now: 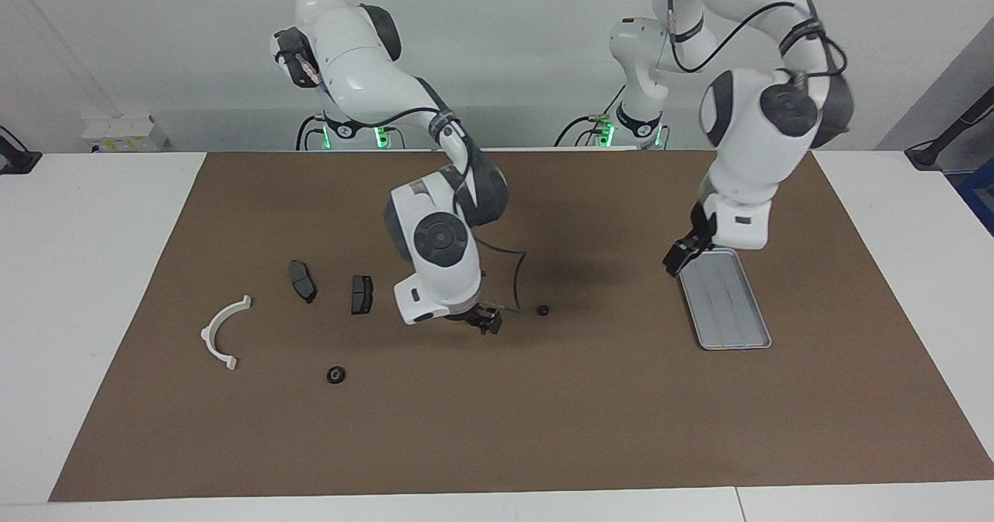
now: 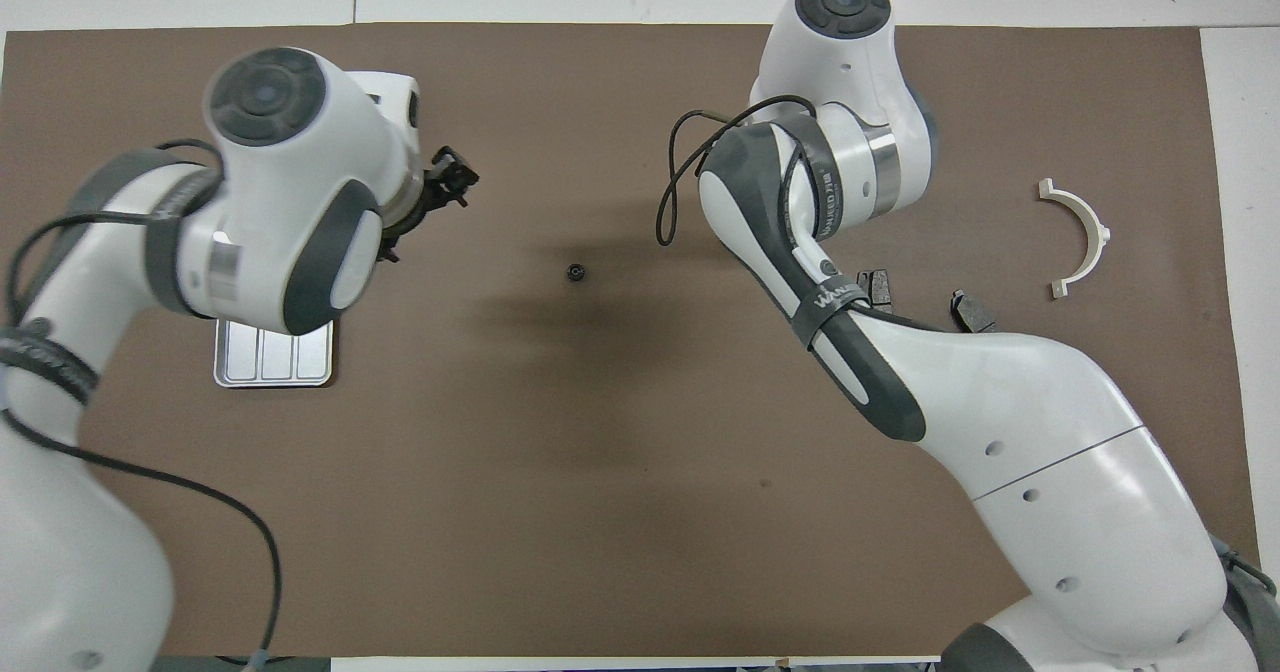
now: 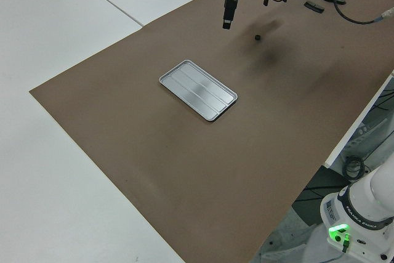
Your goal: Place bearing gear from tray to pile
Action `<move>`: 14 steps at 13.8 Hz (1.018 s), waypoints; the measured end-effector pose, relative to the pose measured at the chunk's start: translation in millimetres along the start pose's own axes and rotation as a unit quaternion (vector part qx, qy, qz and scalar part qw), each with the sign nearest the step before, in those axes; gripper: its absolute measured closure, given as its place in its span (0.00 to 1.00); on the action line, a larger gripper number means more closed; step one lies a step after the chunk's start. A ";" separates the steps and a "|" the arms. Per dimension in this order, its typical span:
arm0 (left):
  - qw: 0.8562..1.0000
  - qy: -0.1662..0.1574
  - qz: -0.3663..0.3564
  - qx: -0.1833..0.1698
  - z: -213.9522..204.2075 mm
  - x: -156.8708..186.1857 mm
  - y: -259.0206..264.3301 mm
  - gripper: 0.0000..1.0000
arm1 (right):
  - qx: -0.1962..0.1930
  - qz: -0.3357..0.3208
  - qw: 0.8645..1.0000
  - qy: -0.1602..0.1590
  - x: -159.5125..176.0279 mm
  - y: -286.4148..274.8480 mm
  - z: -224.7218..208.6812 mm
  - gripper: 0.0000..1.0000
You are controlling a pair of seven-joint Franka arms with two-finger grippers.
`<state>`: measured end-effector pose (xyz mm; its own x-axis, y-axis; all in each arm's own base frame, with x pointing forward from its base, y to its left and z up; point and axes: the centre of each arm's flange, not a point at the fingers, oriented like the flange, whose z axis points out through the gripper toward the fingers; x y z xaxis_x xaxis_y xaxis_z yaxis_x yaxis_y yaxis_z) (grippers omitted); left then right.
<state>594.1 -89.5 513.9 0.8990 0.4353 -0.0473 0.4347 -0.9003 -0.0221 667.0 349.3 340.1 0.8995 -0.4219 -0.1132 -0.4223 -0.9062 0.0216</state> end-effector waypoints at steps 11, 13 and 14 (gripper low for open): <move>0.993 -0.018 0.117 -0.015 -64.9 5.1 -134.5 0.00 | 0.002 0.015 0.999 0.035 -97.2 -79.9 49.3 0.00; 0.993 -0.020 0.119 -0.014 -60.8 4.3 -132.5 0.00 | 0.003 0.012 0.999 0.051 -103.0 -86.3 56.1 0.00; 0.992 -0.021 0.120 -0.014 -59.7 3.8 -131.5 0.00 | 0.004 0.011 0.998 0.055 -103.0 -87.5 58.4 0.02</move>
<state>543.5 30.6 576.2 0.9740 0.2077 -0.0904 0.2104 -0.9774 0.0223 604.8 473.7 291.8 0.8968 -0.4424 -0.0033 -0.4423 -0.8968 0.0150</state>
